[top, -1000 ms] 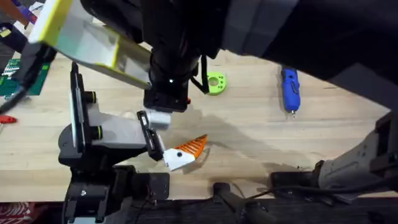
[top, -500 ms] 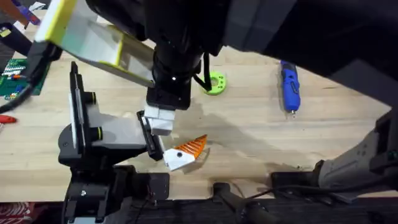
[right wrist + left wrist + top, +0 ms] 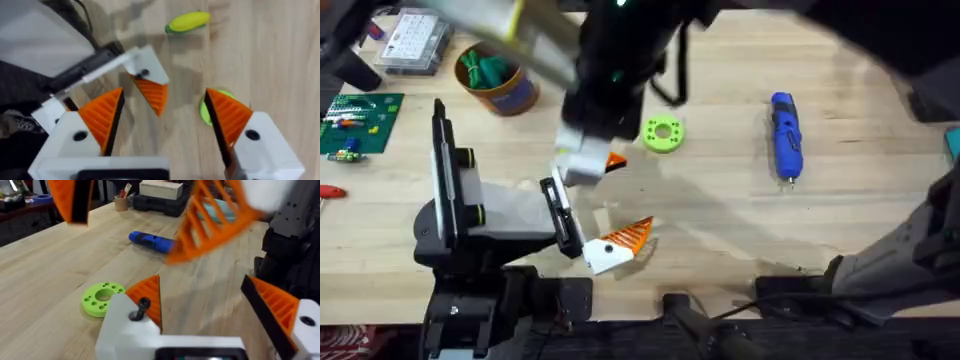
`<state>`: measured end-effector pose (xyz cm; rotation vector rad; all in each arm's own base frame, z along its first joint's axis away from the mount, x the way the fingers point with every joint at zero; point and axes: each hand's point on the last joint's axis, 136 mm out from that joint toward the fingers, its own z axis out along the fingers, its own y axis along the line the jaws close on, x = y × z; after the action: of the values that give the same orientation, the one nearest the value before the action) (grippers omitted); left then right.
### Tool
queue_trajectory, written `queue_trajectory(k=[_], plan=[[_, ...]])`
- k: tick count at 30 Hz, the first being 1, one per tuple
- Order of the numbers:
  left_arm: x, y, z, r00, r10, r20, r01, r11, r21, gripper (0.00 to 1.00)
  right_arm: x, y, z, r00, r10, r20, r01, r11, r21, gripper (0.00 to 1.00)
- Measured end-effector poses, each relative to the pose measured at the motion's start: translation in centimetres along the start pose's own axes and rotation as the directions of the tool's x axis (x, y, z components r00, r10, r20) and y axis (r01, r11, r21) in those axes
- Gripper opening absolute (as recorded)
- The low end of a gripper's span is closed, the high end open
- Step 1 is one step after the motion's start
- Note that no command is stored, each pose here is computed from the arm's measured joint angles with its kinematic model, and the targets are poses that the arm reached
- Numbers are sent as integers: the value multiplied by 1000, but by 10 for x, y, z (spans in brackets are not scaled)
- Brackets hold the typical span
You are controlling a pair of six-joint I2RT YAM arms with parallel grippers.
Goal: Pick up the gripper from the table and insert it into the empty holder that is missing its gripper. Then pick up a screw, insert it into the mounting hole, and use the screwdriver to tighten it. Finally, clean up the table by picking up the vegetable and placing it into the bucket.
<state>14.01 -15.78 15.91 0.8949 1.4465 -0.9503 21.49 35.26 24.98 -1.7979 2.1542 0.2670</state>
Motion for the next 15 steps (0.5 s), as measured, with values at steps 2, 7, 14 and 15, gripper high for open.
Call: queue_trajectory(k=[2, 7, 14, 15], plan=[[0, 0, 0, 1000, 0, 0, 0, 1000, 0, 986, 6, -16, -9, 999, 54, 2, -54, 998, 20, 996], [0, 0, 0, 1000, 0, 0, 0, 1000, 0, 986, 24, -60, -35, 977, 213, 28, -214, 974, 76, 996], [0, 0, 0, 1000, 0, 0, 0, 1000, 0, 986, 55, -104, -60, 917, 396, 53, -399, 908, 129, 997], [0, 0, 0, 1000, 0, 0, 0, 1000, 0, 986, 59, -110, -62, 906, 419, 55, -423, 896, 134, 997]])
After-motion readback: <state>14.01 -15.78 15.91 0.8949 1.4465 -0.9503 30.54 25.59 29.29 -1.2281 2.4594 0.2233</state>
